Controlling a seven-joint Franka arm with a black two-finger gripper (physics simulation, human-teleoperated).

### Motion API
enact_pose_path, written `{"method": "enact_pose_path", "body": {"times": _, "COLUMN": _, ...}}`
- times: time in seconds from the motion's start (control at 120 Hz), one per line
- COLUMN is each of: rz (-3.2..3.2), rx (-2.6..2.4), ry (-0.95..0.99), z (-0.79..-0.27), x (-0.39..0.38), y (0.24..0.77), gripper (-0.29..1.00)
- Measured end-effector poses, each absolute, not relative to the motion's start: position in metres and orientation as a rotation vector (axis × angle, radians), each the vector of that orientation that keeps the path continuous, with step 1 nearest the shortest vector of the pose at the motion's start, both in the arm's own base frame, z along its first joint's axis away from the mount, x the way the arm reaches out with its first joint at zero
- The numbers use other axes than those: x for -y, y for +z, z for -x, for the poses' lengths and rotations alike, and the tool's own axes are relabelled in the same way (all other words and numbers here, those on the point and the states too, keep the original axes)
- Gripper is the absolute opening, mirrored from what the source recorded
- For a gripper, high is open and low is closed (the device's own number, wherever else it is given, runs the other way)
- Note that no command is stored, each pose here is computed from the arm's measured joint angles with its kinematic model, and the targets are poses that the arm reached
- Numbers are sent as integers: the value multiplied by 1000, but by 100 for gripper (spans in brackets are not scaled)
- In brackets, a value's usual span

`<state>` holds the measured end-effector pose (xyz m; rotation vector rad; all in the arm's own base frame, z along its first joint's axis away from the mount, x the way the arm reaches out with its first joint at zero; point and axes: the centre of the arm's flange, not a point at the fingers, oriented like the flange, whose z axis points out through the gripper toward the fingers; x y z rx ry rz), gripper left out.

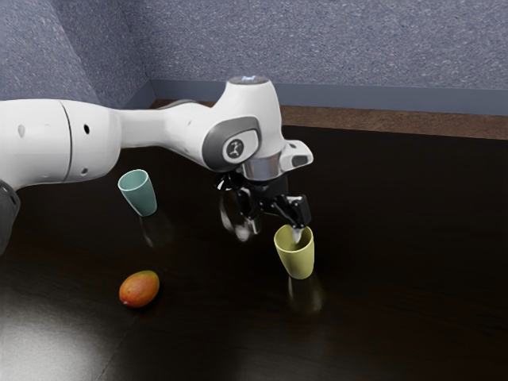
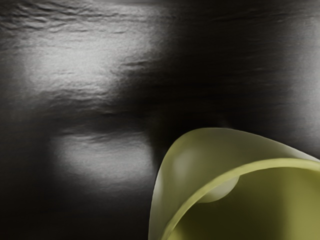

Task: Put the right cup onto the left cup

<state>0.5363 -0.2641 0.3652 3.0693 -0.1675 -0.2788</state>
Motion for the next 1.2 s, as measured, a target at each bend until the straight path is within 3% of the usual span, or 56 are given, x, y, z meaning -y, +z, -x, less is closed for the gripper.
{"method": "enact_pose_path", "body": {"times": 0.317, "rz": -3060, "rx": 161, "ry": -309, "z": -538, "x": 268, "y": 344, "gripper": 65}}
{"method": "enact_pose_path", "body": {"times": 0.658, "rz": -3059, "rx": 145, "ry": -302, "z": -539, "x": 269, "y": 344, "gripper": 15}}
{"method": "enact_pose_path", "body": {"times": 0.783, "rz": -3060, "rx": 142, "ry": -295, "z": -539, "x": 268, "y": 346, "gripper": 3}}
{"method": "enact_pose_path", "body": {"times": 1.058, "rz": -3084, "rx": 155, "ry": -241, "z": -534, "x": 266, "y": 367, "gripper": -6}}
{"method": "enact_pose_path", "body": {"times": 1.2, "rz": -3112, "rx": 165, "ry": -138, "z": -524, "x": 264, "y": 413, "gripper": -7}}
